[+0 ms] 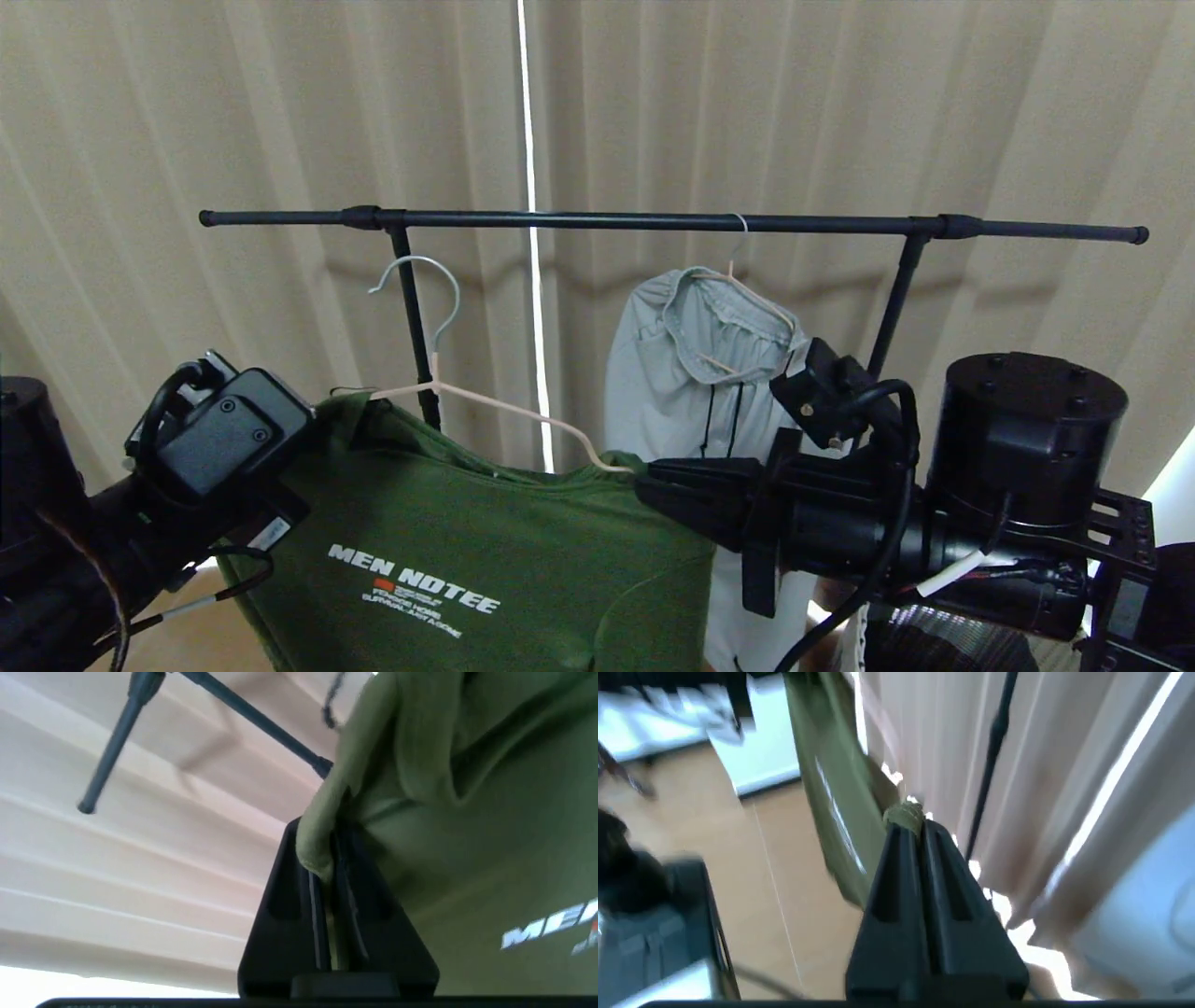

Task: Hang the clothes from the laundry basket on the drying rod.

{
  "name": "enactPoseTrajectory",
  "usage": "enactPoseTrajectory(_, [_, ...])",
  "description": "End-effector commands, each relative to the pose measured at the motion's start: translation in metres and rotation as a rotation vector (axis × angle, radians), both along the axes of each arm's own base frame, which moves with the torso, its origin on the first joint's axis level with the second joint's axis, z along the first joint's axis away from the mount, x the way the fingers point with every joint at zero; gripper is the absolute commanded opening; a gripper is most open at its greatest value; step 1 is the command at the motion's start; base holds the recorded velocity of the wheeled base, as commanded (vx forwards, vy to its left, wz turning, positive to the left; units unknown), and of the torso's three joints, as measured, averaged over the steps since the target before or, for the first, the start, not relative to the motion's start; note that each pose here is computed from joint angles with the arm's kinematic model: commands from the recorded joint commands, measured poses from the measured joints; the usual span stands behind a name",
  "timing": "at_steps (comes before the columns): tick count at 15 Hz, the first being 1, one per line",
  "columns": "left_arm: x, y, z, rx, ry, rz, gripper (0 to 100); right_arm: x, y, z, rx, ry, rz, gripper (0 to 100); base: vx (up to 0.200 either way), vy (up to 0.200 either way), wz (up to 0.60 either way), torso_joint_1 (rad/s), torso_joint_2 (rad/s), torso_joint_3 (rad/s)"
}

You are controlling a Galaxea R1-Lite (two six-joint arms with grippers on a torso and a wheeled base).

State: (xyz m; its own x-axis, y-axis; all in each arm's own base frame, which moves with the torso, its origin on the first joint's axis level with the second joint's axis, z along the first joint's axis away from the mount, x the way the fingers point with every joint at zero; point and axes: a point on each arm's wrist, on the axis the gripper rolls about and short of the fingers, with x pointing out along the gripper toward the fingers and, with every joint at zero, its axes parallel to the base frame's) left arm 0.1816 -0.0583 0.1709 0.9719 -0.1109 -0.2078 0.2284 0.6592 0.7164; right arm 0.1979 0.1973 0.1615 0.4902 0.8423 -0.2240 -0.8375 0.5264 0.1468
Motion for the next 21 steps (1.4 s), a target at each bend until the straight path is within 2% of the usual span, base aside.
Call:
enactPoseTrajectory(1, [0.002, 0.000, 0.000, -0.024, 0.004, 0.010, 0, -0.002, -0.003, 0.003, -0.002, -0.019, -0.010, 100, 0.000, 0.000, 0.00, 0.000, 0.00, 0.000])
enactPoseTrajectory(4, [0.002, 0.000, -0.001, -0.033, 0.006, 0.041, 0, -0.006, -0.007, 0.006, -0.047, -0.106, -0.008, 100, 0.000, 0.000, 0.00, 0.000, 0.00, 0.000])
enactPoseTrajectory(5, [0.002, 0.000, 0.001, -0.030, -0.002, 0.063, 0, -0.003, -0.010, 0.005, -0.122, -0.156, 0.000, 100, 0.000, 0.000, 0.00, 0.000, 0.00, 0.000])
enactPoseTrajectory(7, [0.002, -0.001, 0.000, -0.040, 0.001, 0.061, 0, -0.002, -0.011, 0.012, -0.187, -0.177, 0.017, 100, 0.000, 0.000, 0.00, 0.000, 0.00, 0.000])
enactPoseTrajectory(8, [-0.001, -0.006, 0.000, -0.078, 0.005, 0.038, 0, 0.004, -0.005, 0.020, -0.196, -0.193, 0.021, 100, 0.000, 0.000, 0.00, 0.000, 0.00, 0.000])
enactPoseTrajectory(10, [-0.005, -0.016, 0.001, -0.110, 0.006, 0.019, 0, 0.018, 0.007, 0.022, -0.210, -0.226, 0.010, 100, 0.000, 0.000, 0.00, 0.000, 0.00, 0.000])
enactPoseTrajectory(14, [-0.008, -0.026, 0.004, -0.126, -0.005, -0.010, 0, 0.028, 0.034, 0.022, -0.252, -0.287, -0.039, 100, 0.000, 0.000, 0.00, 0.000, 0.00, 0.000])
enactPoseTrajectory(16, [-0.010, -0.029, 0.004, -0.131, -0.001, -0.030, 0, 0.035, 0.040, 0.025, -0.274, -0.333, -0.057, 100, 0.000, 0.000, 0.00, 0.000, 0.00, 0.000])
enactPoseTrajectory(21, [-0.014, -0.036, 0.004, -0.172, 0.008, -0.063, 0, 0.040, 0.048, 0.023, -0.299, -0.367, -0.064, 100, 0.000, 0.000, 0.00, 0.000, 0.00, 0.000])
